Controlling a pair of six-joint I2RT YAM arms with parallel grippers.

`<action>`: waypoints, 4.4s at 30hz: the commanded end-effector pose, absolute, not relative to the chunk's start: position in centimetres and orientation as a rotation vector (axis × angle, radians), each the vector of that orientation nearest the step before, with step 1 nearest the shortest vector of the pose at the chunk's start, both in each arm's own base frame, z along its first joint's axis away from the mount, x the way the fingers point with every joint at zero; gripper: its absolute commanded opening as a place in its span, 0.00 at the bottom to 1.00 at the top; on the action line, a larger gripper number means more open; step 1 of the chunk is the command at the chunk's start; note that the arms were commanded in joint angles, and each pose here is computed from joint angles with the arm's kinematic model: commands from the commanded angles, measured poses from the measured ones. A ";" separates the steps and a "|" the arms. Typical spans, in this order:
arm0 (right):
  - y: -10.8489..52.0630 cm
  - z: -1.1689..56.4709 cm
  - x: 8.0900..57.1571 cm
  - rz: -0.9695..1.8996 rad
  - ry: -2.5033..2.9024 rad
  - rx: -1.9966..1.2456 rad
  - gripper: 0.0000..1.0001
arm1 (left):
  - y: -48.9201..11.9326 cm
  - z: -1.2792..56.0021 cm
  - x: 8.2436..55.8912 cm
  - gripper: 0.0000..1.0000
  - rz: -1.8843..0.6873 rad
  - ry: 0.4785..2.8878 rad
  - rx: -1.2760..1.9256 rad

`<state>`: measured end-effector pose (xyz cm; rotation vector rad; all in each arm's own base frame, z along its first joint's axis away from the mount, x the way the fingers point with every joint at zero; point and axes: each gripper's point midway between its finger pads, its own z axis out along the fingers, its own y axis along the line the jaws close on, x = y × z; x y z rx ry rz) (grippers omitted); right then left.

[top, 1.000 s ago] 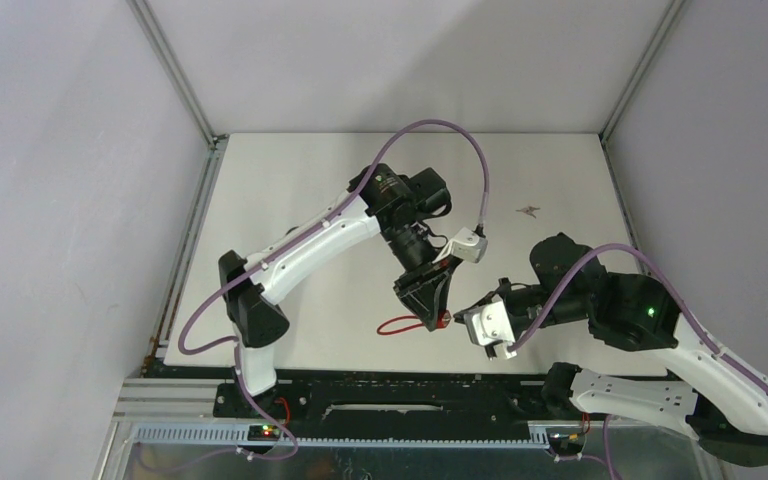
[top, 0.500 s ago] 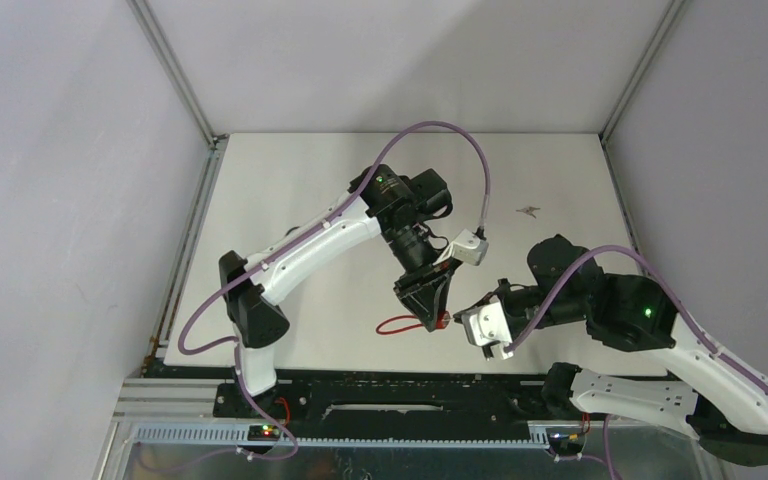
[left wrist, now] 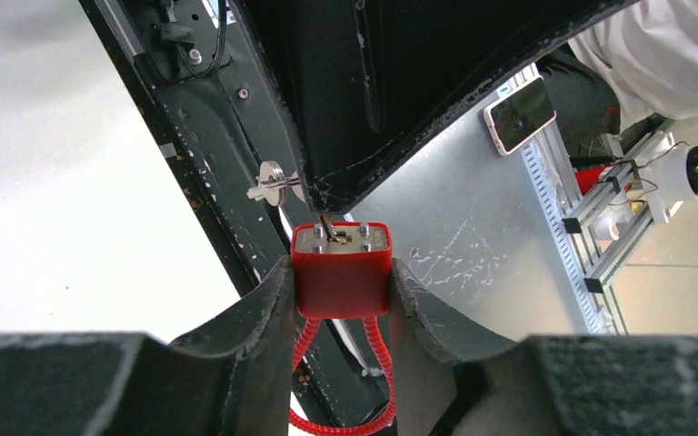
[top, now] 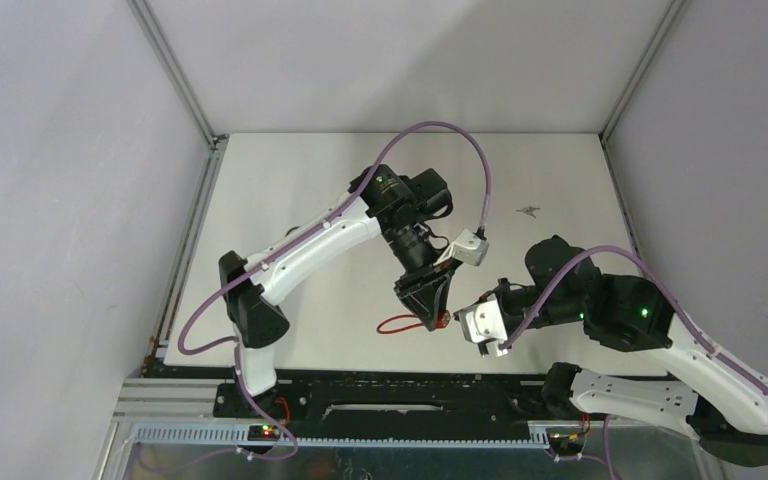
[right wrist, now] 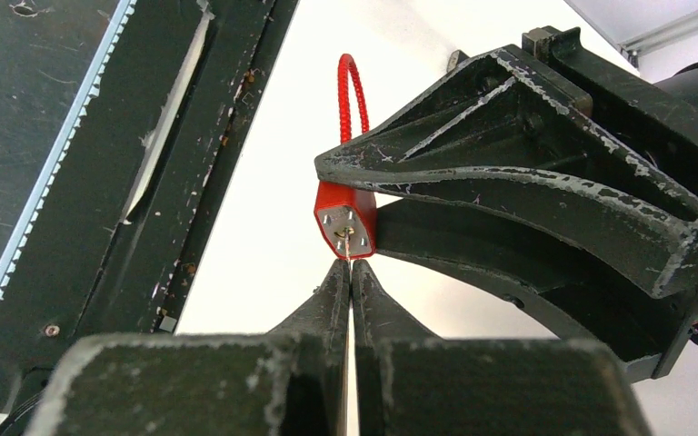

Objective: Unlock with the key

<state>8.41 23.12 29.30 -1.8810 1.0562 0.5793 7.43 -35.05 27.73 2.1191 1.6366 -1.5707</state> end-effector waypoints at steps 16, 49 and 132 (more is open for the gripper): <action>24.6 30.4 9.4 0.575 1.047 -1.803 0.00 | -35.2 31.9 6.3 0.00 -1.656 1.484 2.066; 27.2 28.5 10.2 0.456 1.012 -1.845 0.00 | -35.9 31.4 7.2 0.00 -1.708 1.534 2.030; 24.4 26.8 10.7 0.500 1.019 -1.649 0.00 | -35.6 26.8 9.7 0.00 -1.448 1.419 2.201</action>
